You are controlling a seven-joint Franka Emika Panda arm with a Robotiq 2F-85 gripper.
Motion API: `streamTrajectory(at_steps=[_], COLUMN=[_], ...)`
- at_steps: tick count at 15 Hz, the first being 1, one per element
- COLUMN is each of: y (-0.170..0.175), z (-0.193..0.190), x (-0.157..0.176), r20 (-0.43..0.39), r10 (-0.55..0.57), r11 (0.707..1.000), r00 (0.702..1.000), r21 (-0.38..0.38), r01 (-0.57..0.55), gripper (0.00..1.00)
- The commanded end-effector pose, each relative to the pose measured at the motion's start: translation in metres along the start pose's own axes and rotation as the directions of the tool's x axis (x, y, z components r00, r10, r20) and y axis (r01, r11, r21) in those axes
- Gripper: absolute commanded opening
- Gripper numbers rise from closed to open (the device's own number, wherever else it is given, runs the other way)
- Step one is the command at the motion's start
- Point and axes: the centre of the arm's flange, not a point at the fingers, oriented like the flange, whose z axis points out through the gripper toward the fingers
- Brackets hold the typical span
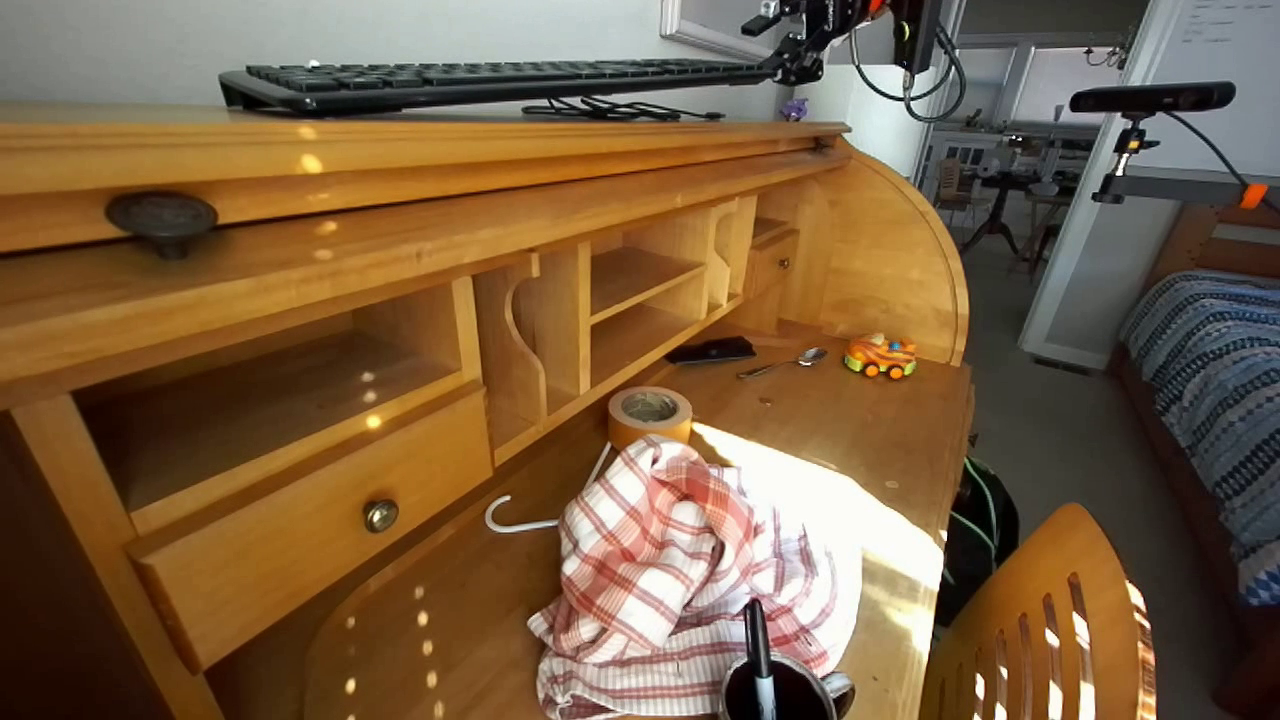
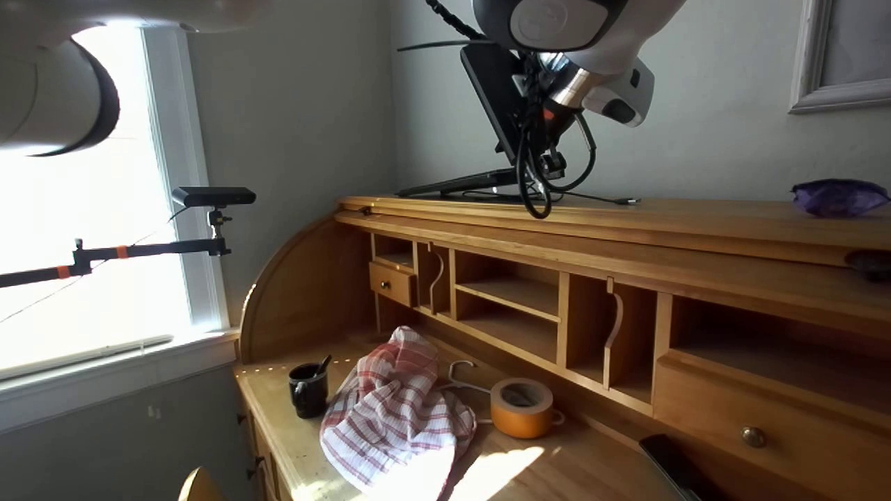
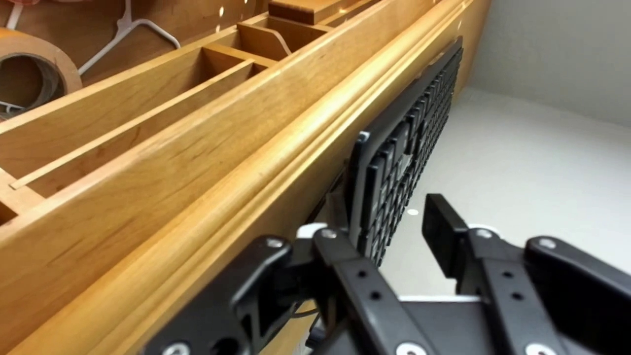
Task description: Move the keyboard to the bottom
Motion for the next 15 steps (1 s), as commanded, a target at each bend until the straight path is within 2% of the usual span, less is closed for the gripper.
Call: streamTrajectory(at_steps=[1,3,4,10,15], y=[-0.003,-0.002,0.000,0.017,0.031], z=[-0.007,-0.004,-0.001,0.015,0.016], x=[-0.018,-0.021,-0.021,-0.021,-0.010], r20=[0.038,0.051,0.055,0.071,0.043], r10=[0.013,0.009,0.006,0.035,0.062], r11=[0.999,0.999,0.999,0.999,0.998], r00=[0.999,0.999,0.998,0.997,0.997], r21=[0.042,0.035,0.032,0.007,-0.007], r01=[-0.015,-0.011,-0.008,-0.036,-0.062], gripper=[0.17,0.01,0.00,0.02,0.02])
